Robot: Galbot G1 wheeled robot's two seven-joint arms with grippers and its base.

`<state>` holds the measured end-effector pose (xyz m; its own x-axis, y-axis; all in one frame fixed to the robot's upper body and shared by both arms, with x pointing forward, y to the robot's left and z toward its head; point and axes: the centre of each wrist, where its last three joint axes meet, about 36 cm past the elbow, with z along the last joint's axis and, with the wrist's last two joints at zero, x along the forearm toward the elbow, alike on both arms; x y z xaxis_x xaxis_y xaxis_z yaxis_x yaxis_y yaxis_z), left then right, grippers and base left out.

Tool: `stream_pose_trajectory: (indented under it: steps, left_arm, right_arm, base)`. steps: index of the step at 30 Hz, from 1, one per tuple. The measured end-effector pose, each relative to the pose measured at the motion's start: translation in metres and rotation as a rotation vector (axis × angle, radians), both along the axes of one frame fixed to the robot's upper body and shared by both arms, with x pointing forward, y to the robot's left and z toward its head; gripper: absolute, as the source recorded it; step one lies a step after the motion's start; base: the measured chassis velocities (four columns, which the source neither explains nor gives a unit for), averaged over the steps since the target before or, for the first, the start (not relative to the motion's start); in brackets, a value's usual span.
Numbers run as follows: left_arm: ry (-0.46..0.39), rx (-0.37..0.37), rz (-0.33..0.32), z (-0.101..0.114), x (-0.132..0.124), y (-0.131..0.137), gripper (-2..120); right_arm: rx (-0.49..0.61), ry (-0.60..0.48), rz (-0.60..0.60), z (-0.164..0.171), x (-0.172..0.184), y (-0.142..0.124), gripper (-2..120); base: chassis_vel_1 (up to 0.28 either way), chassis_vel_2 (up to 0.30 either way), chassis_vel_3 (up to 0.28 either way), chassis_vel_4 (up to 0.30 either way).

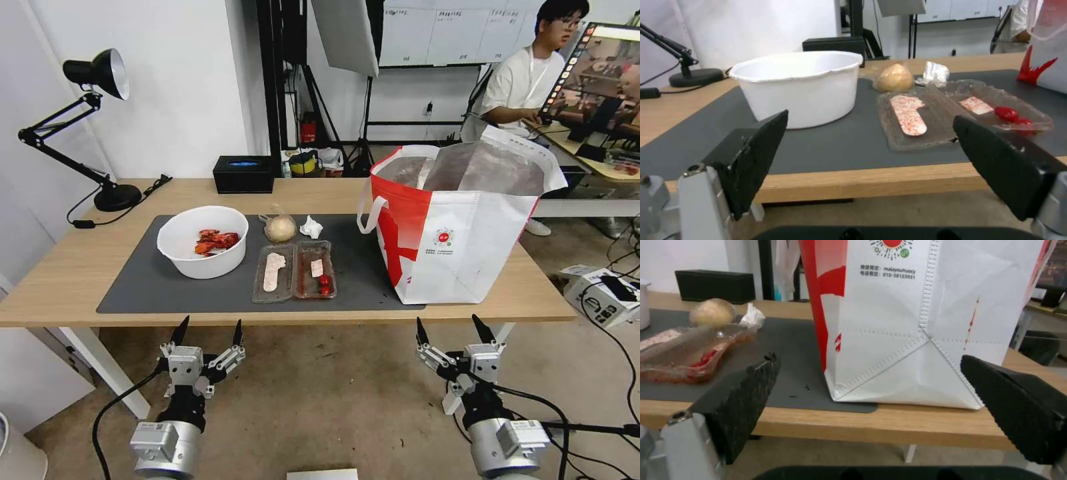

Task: Pick up the trash from the table and place it into the takeout bag.

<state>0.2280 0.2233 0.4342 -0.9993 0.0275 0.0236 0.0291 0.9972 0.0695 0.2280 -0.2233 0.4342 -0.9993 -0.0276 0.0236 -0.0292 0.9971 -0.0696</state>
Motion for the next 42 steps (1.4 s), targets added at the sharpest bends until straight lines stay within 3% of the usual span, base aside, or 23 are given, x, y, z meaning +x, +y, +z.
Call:
stream_pose_trajectory:
  steps: [22,25,29,32,42]
  left_arm:
    - [0.0,0.0,0.001,0.0,0.0,0.001,100]
    - [-0.011,-0.001,0.026,0.006,0.006,0.011,100]
    - [-0.087,-0.006,0.126,0.044,0.031,0.05,100]
    - [-0.111,-0.014,0.144,0.056,0.038,0.062,100]
    - [-0.082,-0.028,0.11,0.051,0.038,0.064,100]
  right_arm:
    - [0.0,-0.001,0.006,0.0,0.001,-0.001,100]
    - [0.005,-0.012,0.047,0.005,0.01,-0.006,100]
    - [0.011,-0.024,0.159,0.019,0.035,-0.019,100]
    - [0.007,-0.025,0.212,0.027,0.047,-0.026,100]
    - [-0.036,-0.015,0.367,0.057,0.083,-0.047,100]
  base:
    - [0.0,0.0,0.0,0.0]
    - [0.0,0.0,0.0,0.0]
    - [0.0,0.0,0.0,0.0]
    - [0.0,0.0,0.0,0.0]
    - [0.0,0.0,0.0,0.0]
